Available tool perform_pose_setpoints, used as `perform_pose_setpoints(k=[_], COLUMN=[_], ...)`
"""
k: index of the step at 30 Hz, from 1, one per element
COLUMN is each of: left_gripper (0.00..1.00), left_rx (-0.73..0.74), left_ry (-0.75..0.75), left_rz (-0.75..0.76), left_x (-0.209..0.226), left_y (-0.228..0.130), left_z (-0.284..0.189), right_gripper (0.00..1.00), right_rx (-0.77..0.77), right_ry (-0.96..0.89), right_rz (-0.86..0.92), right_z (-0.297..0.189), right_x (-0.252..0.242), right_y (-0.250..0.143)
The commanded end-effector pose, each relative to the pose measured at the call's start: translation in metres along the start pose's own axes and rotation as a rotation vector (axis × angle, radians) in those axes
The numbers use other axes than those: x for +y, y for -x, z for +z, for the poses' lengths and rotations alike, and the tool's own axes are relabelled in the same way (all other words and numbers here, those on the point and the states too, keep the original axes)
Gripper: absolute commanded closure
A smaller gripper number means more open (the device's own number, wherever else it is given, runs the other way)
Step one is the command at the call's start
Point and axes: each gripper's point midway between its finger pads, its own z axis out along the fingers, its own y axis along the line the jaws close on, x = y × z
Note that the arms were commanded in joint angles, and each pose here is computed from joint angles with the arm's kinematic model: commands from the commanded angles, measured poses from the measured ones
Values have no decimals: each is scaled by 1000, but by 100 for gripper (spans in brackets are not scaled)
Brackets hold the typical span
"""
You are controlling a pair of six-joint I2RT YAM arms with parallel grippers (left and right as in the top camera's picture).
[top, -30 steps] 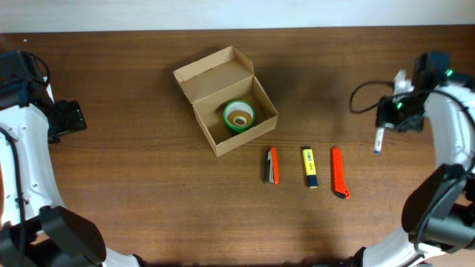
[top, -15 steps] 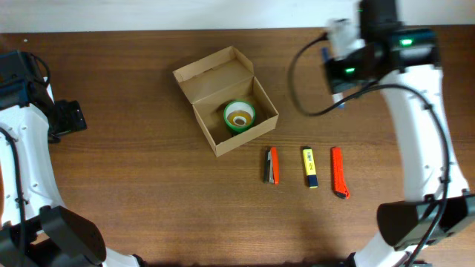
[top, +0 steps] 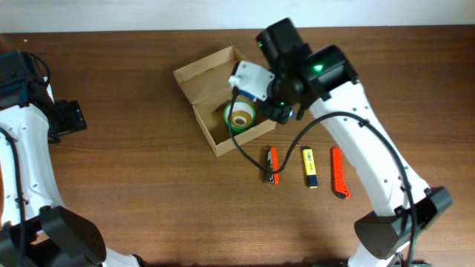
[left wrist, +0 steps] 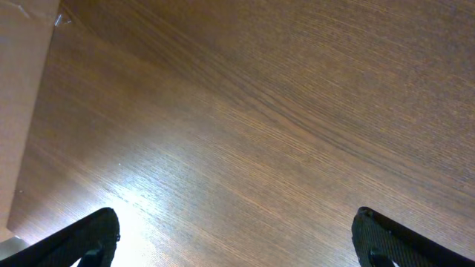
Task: Pack container
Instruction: 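Carry the blue marker into the box and release it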
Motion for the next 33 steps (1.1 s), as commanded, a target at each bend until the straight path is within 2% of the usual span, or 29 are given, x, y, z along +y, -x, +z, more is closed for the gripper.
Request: perform_pose_setpoints(k=[1, 20, 28, 33], left_gripper=[0, 0, 0, 0], left_rx=[-11, -11, -11, -11], left_ry=[-5, -5, -5, -5], left_rz=[14, 14, 14, 14], left_x=[-1, -1, -1, -1], left_y=[0, 0, 0, 0], left_z=[-4, -4, -4, -4], right_gripper=[96, 96, 96, 96], right_rx=[10, 121, 95, 20], right_ry=[0, 33, 13, 31], right_rz=[-149, -245, -271, -270], right_z=[15, 122, 132, 133], right_x=[0, -15, -21, -18], right_y=[9, 7, 15, 29])
